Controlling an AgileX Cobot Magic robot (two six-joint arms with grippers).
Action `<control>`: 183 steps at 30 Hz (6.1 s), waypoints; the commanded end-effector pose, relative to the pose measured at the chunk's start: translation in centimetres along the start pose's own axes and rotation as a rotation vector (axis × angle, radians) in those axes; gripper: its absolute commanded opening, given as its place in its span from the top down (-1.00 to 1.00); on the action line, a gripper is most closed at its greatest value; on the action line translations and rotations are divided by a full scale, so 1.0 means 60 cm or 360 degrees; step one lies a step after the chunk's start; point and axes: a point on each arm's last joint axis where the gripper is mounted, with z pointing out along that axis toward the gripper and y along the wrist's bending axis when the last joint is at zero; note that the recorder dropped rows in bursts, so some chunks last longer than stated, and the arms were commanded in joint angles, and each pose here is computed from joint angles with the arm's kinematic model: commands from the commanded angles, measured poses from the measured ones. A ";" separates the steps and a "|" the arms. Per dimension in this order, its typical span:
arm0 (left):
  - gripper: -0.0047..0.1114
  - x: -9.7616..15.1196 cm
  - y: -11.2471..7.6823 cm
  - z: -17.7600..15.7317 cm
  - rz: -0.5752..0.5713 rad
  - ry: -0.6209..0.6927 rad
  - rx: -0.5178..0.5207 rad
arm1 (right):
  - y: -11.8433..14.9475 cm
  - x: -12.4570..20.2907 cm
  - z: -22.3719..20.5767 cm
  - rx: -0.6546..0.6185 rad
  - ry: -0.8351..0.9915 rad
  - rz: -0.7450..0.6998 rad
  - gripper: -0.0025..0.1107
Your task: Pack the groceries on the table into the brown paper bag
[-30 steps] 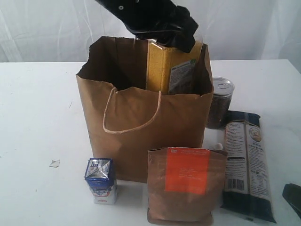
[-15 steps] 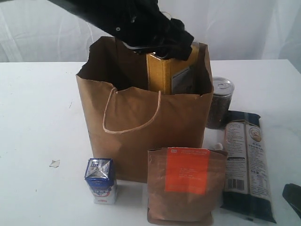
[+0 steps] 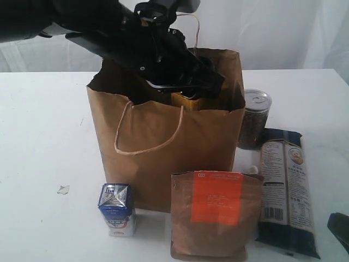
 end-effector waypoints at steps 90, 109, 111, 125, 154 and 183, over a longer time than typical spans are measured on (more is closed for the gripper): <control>-0.42 0.337 -0.004 -0.275 -0.0715 0.0384 -0.0448 | -0.001 0.002 0.000 0.0010 -0.0004 -0.0022 0.96; 0.03 0.369 0.007 -0.238 -0.0738 0.0234 -0.0422 | -0.001 0.002 0.000 0.0010 -0.0004 -0.0022 0.96; 0.06 0.366 0.006 -0.237 -0.0742 0.0208 -0.0409 | -0.001 0.002 0.000 0.0010 -0.0004 -0.0022 0.96; 0.92 0.339 0.006 -0.234 -0.0649 -0.0060 -0.0337 | -0.001 0.002 0.000 0.0010 -0.0004 -0.0022 0.96; 0.92 0.440 0.008 -0.295 0.0319 -0.0709 -0.0435 | -0.001 0.002 0.000 0.0010 -0.0004 -0.0022 0.96; 0.92 0.549 0.022 -0.257 -0.0166 -0.0743 -0.0327 | -0.001 0.002 0.000 0.0010 -0.0004 -0.0022 0.96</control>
